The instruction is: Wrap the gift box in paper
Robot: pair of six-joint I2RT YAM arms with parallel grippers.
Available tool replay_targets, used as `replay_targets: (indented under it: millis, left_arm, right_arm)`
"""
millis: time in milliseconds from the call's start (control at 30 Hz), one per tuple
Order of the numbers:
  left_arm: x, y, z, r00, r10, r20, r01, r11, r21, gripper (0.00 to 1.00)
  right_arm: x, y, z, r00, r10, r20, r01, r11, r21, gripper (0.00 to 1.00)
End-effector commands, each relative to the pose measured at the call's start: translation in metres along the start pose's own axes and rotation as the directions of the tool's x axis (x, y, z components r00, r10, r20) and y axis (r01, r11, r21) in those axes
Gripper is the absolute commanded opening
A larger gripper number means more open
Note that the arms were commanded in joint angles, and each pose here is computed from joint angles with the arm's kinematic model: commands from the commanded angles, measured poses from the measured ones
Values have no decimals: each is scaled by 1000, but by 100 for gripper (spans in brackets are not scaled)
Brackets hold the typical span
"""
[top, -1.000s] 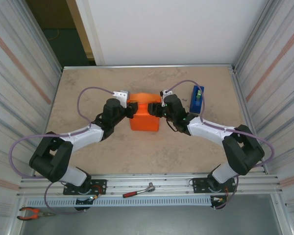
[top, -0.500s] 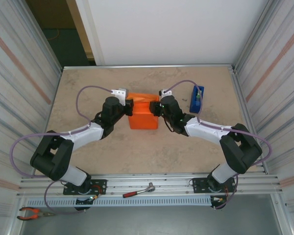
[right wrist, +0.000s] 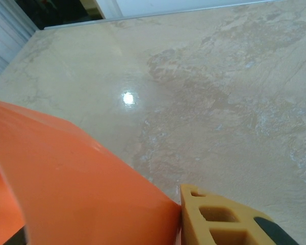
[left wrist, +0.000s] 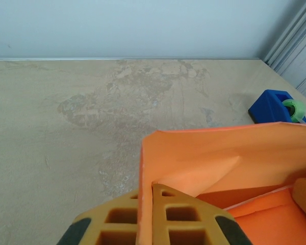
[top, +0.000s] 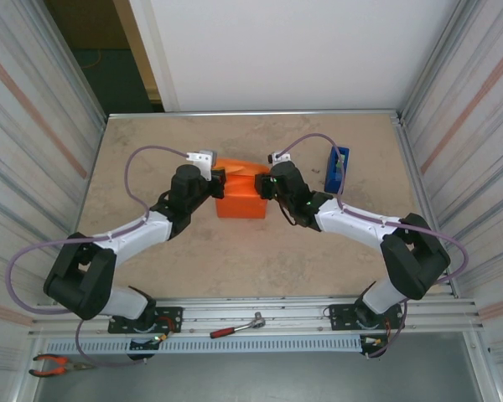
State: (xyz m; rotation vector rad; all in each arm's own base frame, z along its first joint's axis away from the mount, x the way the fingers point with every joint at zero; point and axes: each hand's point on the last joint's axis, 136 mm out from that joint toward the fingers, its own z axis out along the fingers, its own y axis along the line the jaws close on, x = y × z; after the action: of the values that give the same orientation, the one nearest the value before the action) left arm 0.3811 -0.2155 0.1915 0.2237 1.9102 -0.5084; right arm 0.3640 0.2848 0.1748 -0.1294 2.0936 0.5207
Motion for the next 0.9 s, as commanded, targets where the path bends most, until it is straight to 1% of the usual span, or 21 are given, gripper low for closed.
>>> replay_targets:
  millis: [0,33,100,133,167,233,333,467,633,700,867]
  left_arm:
    - [-21,-27,-10,998,-21,63,14,995,103,1]
    - [-19,-23,-11,998,-21,59,16,996,90,15]
    - [-20,-13,-14,997,-37,66,33,998,62,49]
    - [-21,-6,-18,996,-51,74,47,998,48,63]
    - [-24,-1,-21,994,-66,85,63,997,39,71]
    - [-30,9,-30,990,-88,107,85,996,34,80]
    - [-38,16,-42,985,-101,138,98,995,31,86]
    - [-37,12,-49,988,-87,131,80,995,57,87]
    - [-21,17,-46,990,-93,106,89,995,42,87]
    - [-17,17,-42,992,-78,95,75,997,31,87]
    - [-7,25,-30,996,-53,70,55,998,-30,87]
  right_arm:
    - [19,12,1,999,-14,-39,13,999,-29,2]
    - [22,10,3,999,-10,-42,9,1000,-25,2]
    - [26,9,5,999,-3,-48,2,1000,-23,2]
    - [27,8,5,999,-4,-51,3,1000,-22,2]
    - [26,9,6,999,-4,-51,3,1000,-22,2]
    - [26,9,7,999,-6,-51,5,1000,-21,2]
    - [24,10,9,999,-8,-52,7,1000,-25,2]
    - [23,12,13,998,-6,-59,4,999,-33,3]
    - [22,16,17,997,-8,-70,5,999,-38,5]
    - [21,17,17,997,-9,-72,6,999,-39,6]
    - [20,18,17,997,-8,-74,5,999,-42,8]
